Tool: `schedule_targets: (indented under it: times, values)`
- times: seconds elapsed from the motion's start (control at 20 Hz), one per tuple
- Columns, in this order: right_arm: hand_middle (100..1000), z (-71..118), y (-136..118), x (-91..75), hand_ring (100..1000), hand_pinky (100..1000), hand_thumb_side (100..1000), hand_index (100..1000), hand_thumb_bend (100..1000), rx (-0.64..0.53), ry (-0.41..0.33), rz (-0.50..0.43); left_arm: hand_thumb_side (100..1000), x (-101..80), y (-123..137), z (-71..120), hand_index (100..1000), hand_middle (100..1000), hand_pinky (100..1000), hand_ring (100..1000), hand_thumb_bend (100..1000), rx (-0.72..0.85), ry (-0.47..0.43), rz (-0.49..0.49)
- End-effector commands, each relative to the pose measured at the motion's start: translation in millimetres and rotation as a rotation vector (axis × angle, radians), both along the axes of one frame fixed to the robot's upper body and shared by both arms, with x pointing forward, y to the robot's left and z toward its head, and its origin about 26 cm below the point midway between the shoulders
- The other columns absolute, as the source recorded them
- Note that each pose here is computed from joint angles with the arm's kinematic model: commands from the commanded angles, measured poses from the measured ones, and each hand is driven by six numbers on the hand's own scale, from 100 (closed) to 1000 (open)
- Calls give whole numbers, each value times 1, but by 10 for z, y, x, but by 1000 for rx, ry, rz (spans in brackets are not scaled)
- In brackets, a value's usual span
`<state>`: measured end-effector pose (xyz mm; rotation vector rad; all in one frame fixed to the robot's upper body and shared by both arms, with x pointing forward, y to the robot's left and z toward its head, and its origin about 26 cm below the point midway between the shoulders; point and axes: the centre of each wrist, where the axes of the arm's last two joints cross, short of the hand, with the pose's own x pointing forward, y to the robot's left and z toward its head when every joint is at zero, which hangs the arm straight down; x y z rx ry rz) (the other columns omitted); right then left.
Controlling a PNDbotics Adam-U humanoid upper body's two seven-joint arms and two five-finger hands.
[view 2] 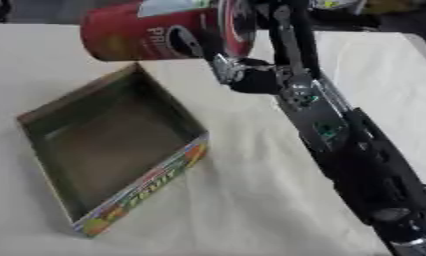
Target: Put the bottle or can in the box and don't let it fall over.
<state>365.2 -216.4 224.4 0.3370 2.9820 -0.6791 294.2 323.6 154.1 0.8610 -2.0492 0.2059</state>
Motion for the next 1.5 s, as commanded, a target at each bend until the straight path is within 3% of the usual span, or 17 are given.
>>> schedule_targets:
  times: [0.05,0.25,0.35,0.4,0.45,0.55,0.6,0.65,0.75,0.8,1.1,1.5]
  values:
    - [100,45,81,9,190,100,100,136,100,8,-2,69,861,-6,18,78,796,985,512,811,195,24,-24,-2]
    - [100,-51,160,37,243,100,100,165,100,-12,70,104,862,-5,17,77,796,985,512,811,196,24,-24,-2]
    - [197,-131,177,61,356,100,100,266,100,-46,126,100,863,-5,18,77,796,985,512,810,196,24,-25,-2]
    - [399,-173,163,80,542,239,100,443,340,-96,159,72,863,-6,20,76,796,985,512,811,196,24,-25,0]
    - [617,-215,142,98,771,517,100,596,100,-174,192,30,864,-6,22,74,796,985,512,811,196,24,-25,1]
    - [868,-256,105,123,1000,765,100,800,110,-362,237,-65,864,-8,24,71,796,985,512,811,197,23,-25,3]
    - [924,-252,84,128,1000,806,100,859,100,-430,247,-107,865,-9,25,69,796,985,512,811,197,23,-25,3]
    - [987,-242,70,126,1000,854,168,919,100,-471,252,-136,866,-10,26,68,796,986,512,811,197,23,-25,4]
    - [999,-215,28,119,1000,878,347,951,100,-507,256,-186,866,-12,32,64,796,985,513,811,197,21,-24,7]
    - [1000,-203,9,117,1000,883,386,960,100,-518,257,-210,865,-12,32,65,797,985,513,811,197,21,-24,7]
    - [1000,-186,-31,104,1000,894,404,961,100,-536,255,-286,866,-10,30,70,797,985,513,812,198,21,-25,6]
    - [1000,-208,-27,122,1000,899,439,974,100,-547,260,-301,867,-9,27,70,797,986,513,814,199,18,-25,4]
